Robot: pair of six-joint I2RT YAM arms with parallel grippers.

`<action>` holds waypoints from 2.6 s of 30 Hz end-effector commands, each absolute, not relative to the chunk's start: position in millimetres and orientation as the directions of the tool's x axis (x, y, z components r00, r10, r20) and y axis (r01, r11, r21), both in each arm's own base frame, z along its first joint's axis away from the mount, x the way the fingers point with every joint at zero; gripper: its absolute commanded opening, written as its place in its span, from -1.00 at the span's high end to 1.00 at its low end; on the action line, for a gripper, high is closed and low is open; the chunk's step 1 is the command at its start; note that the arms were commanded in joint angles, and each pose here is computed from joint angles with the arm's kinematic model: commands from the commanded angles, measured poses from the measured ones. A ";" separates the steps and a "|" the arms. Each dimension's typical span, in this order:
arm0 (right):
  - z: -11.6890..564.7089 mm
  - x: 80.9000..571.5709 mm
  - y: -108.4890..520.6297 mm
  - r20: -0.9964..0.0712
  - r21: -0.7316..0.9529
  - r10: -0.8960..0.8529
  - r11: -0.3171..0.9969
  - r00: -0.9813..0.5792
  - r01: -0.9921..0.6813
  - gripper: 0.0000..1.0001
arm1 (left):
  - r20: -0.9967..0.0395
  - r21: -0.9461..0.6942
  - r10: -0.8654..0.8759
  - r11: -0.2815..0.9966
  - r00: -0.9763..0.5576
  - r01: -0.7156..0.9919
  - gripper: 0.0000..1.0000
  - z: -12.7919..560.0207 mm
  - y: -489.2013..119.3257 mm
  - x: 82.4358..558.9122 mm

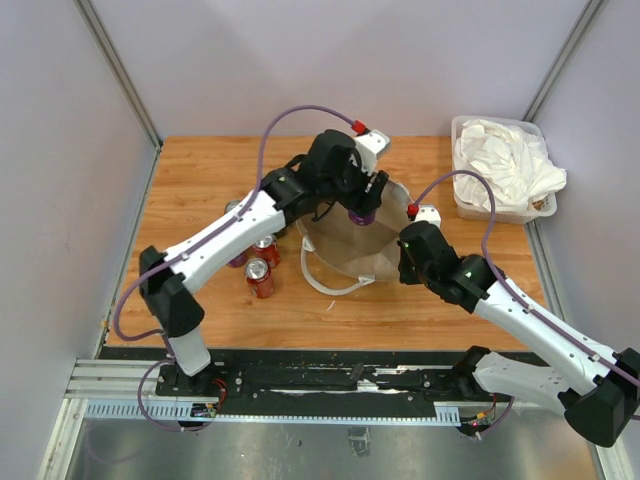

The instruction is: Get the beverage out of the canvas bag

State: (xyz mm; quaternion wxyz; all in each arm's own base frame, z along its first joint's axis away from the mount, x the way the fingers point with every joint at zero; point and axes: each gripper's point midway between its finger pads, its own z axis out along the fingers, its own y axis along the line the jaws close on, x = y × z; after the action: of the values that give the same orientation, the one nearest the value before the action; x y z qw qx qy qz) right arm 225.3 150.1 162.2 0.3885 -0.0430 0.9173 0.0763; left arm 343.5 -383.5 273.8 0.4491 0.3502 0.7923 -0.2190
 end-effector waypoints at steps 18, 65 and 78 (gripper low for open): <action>162.6 226.6 143.8 -0.736 0.074 -0.024 0.990 -0.676 -0.116 0.80 | -0.945 -0.069 -0.013 0.985 -0.327 0.161 0.99 355.4 -120.3 273.2; 173.3 222.1 132.2 -0.758 0.070 -0.013 0.992 -0.653 -0.101 0.02 | -0.820 -0.255 -0.352 0.931 -0.451 -0.262 0.63 140.0 -43.2 272.0; 189.2 223.3 132.2 -0.771 0.074 -0.011 0.992 -0.637 -0.107 -0.40 | -0.808 -0.278 -0.377 0.922 -0.452 -0.271 -0.16 123.6 -44.7 268.8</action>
State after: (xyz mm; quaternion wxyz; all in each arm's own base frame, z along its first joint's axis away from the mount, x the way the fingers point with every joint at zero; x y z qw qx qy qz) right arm 224.7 133.6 171.8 0.4122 -0.0278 0.9089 0.0558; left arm 255.8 -44.1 105.5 0.4486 -0.1671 0.8773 -0.0347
